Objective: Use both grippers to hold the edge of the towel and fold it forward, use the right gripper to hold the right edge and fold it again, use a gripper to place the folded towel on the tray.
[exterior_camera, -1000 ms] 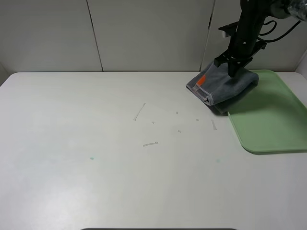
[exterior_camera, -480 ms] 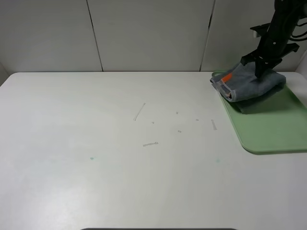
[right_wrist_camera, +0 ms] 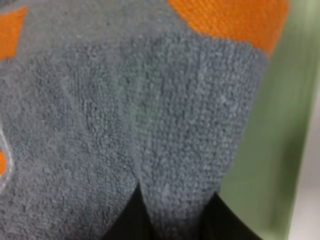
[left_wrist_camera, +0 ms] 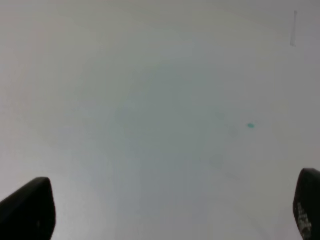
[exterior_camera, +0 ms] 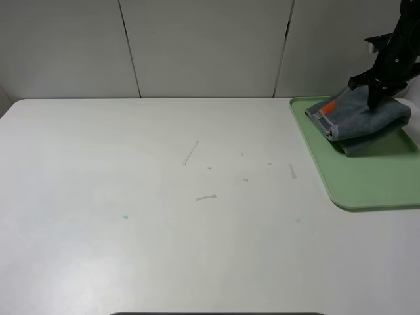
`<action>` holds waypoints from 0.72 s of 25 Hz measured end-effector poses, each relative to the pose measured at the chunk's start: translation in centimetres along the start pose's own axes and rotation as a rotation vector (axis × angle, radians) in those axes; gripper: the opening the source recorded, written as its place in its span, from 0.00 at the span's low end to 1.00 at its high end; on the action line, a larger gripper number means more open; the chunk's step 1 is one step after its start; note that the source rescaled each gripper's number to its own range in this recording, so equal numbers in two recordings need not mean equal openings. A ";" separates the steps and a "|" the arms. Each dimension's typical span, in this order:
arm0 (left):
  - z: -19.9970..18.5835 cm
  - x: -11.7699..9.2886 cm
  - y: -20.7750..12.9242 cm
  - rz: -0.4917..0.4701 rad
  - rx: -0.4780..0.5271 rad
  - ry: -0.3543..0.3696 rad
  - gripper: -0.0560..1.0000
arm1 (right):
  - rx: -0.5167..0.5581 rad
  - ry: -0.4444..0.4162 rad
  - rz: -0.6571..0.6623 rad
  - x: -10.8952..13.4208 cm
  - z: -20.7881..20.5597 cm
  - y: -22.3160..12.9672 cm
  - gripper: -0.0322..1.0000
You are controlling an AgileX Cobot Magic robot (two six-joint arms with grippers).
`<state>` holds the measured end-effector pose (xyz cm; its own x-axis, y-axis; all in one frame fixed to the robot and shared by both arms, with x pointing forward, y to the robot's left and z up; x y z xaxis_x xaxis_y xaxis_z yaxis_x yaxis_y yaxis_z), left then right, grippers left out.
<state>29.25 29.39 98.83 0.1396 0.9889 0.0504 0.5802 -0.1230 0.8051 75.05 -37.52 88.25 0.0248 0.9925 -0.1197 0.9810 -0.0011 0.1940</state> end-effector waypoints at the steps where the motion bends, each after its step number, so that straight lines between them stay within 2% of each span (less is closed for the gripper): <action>1: 0.0 0.0 0.0 0.000 0.000 0.000 0.94 | 0.000 0.000 0.000 0.0 0.0 0.0 0.17; 3: 0.0 0.0 0.0 0.000 0.000 0.000 0.94 | 0.000 0.001 0.000 0.0 0.0 0.0 0.18; 5: 0.0 0.0 0.0 0.000 0.000 0.000 0.94 | 0.000 0.003 0.001 0.0 0.0 0.0 0.25; 6: 0.0 0.0 0.0 0.000 0.000 0.000 0.94 | 0.000 0.004 0.001 0.1 0.0 0.0 0.35; 8: 0.0 0.0 0.0 0.000 0.000 0.000 0.94 | -0.001 0.012 0.007 0.2 0.0 0.0 0.68; 9: 0.0 0.0 0.0 0.000 0.000 0.000 0.94 | -0.001 0.015 0.010 0.3 0.0 0.0 0.81; 10: 0.0 0.0 0.0 0.000 0.000 0.000 0.94 | -0.001 0.019 0.011 0.3 0.0 0.0 0.89; 13: 0.0 0.0 0.0 0.000 0.000 0.000 0.94 | -0.003 0.034 0.017 0.6 0.0 0.1 0.98; 18: 0.0 0.0 0.0 0.000 0.000 0.000 0.94 | -0.003 0.040 0.019 0.7 0.0 0.1 1.00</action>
<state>29.25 29.39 98.83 0.1396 0.9889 0.0504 0.5802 -0.1230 0.8051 75.12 -36.84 88.20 0.0355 0.9964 -0.0772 0.9799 -0.0195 0.1987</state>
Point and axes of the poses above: a point on each arm's last joint axis where the gripper is mounted, z pointing out along that axis toward the gripper, x along the wrist's bending axis when the last joint is at zero, y = z × x, the point moved 8 cm from there along z, pointing out along that axis toward the gripper, and after that the axes turned 7 degrees about z, right-handed, at the moved point
